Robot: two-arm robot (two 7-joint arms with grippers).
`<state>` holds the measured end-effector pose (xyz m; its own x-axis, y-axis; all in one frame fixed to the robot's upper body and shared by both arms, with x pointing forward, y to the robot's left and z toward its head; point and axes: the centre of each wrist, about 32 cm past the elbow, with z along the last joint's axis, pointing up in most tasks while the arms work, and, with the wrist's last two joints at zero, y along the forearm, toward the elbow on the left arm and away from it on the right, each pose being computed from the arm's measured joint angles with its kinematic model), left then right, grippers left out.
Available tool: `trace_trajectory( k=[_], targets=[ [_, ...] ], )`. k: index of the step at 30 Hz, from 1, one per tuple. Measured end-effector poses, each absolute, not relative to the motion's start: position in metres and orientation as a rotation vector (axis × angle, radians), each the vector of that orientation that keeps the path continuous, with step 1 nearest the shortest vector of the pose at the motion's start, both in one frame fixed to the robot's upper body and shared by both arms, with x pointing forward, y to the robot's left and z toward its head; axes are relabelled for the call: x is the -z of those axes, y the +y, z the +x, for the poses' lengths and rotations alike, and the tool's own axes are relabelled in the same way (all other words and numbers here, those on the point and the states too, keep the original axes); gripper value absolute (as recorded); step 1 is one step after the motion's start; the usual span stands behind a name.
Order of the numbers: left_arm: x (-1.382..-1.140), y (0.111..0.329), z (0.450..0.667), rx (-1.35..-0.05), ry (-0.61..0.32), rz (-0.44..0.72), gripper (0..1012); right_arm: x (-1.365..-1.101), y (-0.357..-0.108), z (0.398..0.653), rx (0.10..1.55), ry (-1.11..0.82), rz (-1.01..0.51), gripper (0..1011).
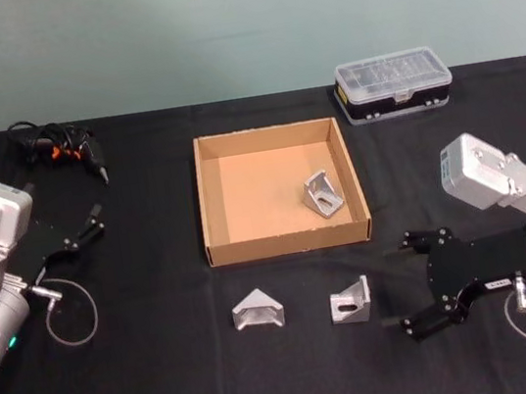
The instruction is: Use one hand to pick up the angle iron from the table and place it into the box.
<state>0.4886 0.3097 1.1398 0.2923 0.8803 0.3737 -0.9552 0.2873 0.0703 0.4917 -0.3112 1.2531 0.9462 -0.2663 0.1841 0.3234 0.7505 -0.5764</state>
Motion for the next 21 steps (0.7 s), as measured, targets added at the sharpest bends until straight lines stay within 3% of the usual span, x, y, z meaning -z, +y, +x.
trace_trajectory(
  k=[21],
  targets=[
    [-1.140, 0.310, 0.489, -1.248, -0.285, 0.304, 1000, -1.217, -0.310, 0.509, 0.322, -0.039, -0.706, 1000]
  ],
)
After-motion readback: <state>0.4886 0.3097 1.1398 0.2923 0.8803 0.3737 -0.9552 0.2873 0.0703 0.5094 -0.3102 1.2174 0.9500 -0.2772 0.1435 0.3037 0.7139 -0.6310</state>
